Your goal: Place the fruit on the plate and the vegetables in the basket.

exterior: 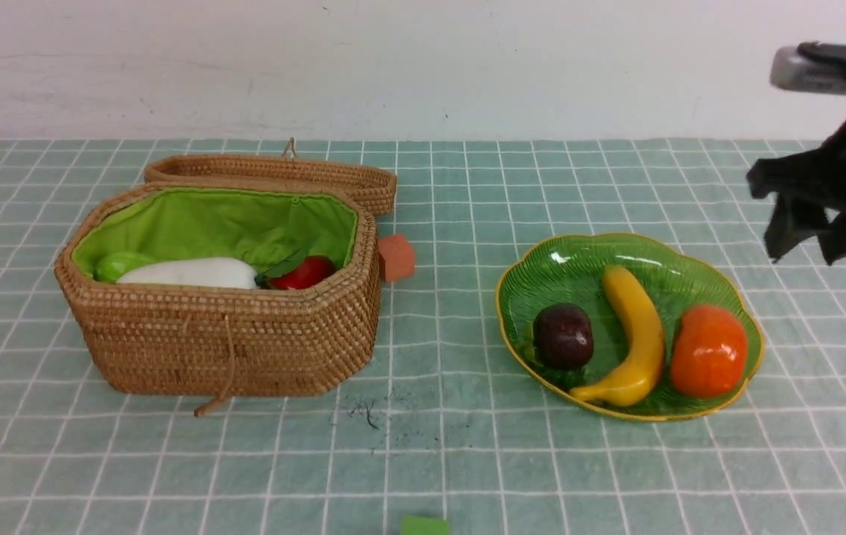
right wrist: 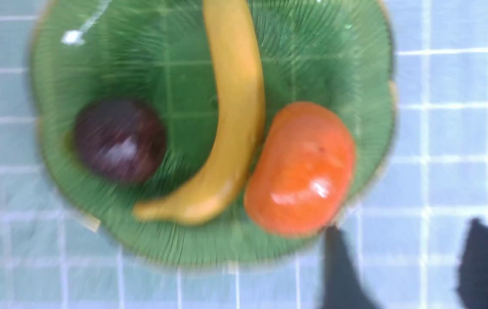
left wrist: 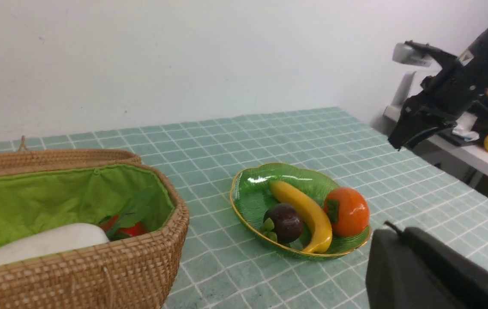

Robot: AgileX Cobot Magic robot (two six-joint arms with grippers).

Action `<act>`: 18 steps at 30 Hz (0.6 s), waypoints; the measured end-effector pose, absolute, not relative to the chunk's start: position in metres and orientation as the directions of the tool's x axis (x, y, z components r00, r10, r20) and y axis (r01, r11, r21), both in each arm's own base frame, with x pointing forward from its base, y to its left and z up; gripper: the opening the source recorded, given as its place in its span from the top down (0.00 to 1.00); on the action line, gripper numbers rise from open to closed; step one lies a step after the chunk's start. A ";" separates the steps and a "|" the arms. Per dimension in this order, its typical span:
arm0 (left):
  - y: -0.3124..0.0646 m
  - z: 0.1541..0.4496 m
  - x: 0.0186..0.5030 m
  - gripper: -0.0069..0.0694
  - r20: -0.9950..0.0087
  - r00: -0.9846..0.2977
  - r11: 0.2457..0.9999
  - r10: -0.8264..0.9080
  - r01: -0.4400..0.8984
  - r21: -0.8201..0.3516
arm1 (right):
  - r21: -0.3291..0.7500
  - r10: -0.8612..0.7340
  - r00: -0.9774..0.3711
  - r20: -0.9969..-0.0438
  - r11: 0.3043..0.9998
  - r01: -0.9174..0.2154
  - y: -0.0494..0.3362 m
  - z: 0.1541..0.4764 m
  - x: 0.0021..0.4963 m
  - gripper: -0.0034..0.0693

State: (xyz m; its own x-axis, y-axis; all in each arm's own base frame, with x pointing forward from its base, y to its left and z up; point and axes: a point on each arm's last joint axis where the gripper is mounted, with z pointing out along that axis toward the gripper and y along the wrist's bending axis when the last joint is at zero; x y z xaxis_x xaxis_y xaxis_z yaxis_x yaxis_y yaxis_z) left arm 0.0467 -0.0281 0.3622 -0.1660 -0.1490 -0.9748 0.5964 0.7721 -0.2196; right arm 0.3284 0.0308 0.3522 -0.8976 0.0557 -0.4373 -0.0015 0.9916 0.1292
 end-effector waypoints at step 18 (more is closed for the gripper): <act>-0.030 0.245 0.036 0.93 -0.957 -0.161 0.681 -0.243 0.674 -0.286 | 0.209 0.178 -0.717 -0.674 0.977 0.046 0.011 0.351 0.063 0.94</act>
